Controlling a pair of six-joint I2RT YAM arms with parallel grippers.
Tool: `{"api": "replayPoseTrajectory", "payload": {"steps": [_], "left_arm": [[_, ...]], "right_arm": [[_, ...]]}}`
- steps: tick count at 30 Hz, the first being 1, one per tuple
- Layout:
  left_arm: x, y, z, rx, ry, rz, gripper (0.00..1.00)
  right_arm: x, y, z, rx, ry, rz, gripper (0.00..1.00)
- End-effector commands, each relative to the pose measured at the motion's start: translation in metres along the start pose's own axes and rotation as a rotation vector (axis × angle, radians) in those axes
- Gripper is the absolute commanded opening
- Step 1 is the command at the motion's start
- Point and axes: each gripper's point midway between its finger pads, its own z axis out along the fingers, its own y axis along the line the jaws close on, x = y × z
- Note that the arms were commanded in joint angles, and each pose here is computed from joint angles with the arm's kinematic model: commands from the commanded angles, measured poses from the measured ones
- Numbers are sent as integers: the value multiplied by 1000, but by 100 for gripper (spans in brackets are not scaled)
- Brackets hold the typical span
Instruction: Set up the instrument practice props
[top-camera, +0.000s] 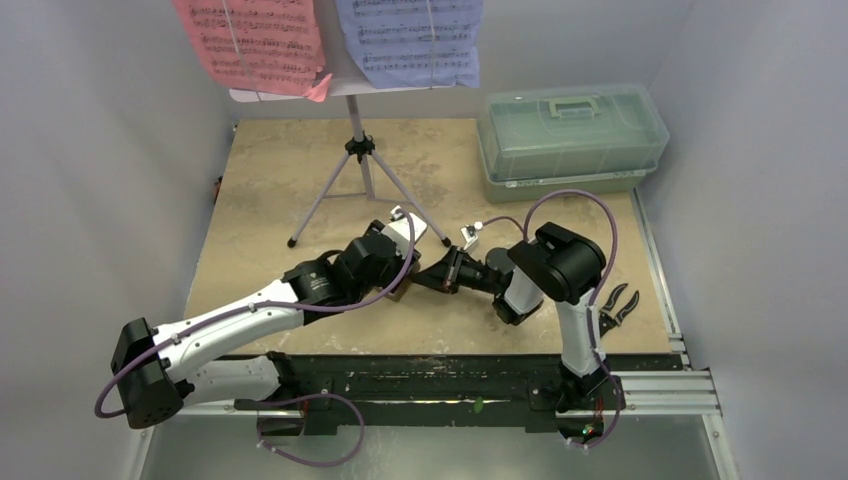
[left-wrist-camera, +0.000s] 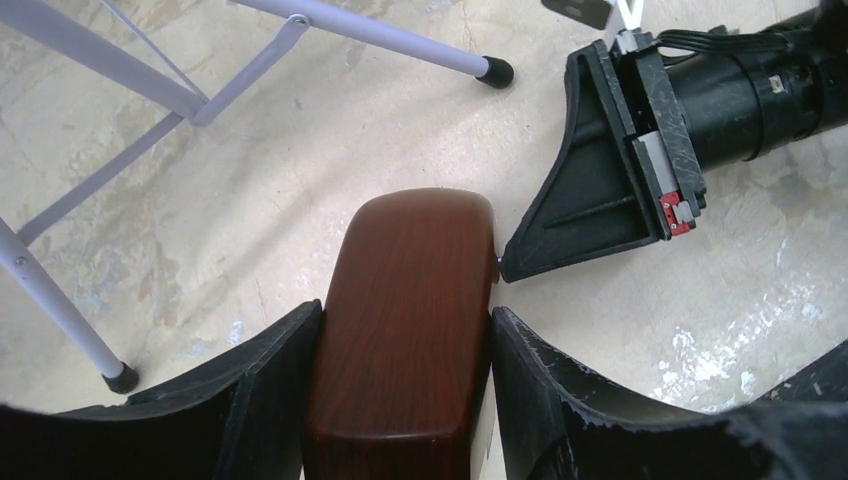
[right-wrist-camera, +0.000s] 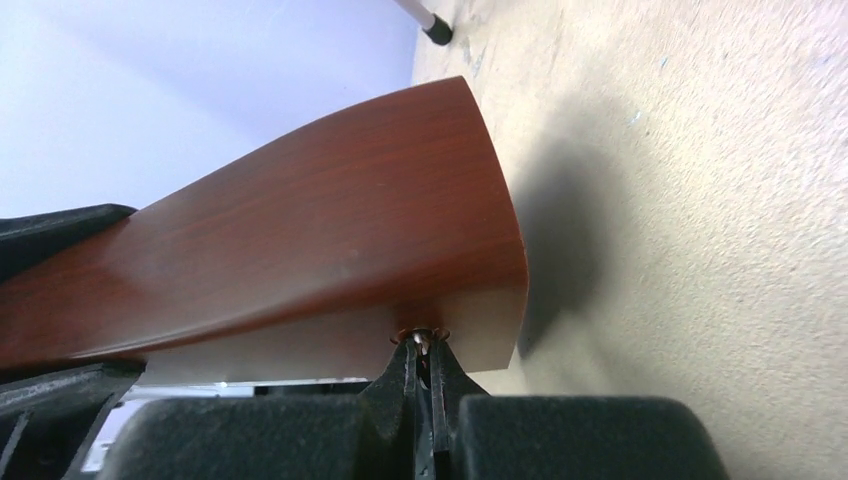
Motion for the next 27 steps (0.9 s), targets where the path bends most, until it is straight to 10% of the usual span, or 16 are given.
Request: {"api": "replayPoseTrajectory", "payload": {"steps": [1,8,18,23,27], "left_arm": [[-42,22,-6,-137,-107,-193,0],[-25,42,4,-381,1,-415,0],[-12,40,23,-416,43,-737,5],[-2,55,39,-395,90,-976,19],[-3,56,41,-397,105,-1029,52]], "right_arm": [[-34,19,-6,-43,-122,-166,0],[-53,18,-6,150,-123,-404,38],[-69,34,-33,318,-164,-689,60],[-56,46,-40,335,-153,-829,69],[-34,58,-32,351,-137,-951,83]]}}
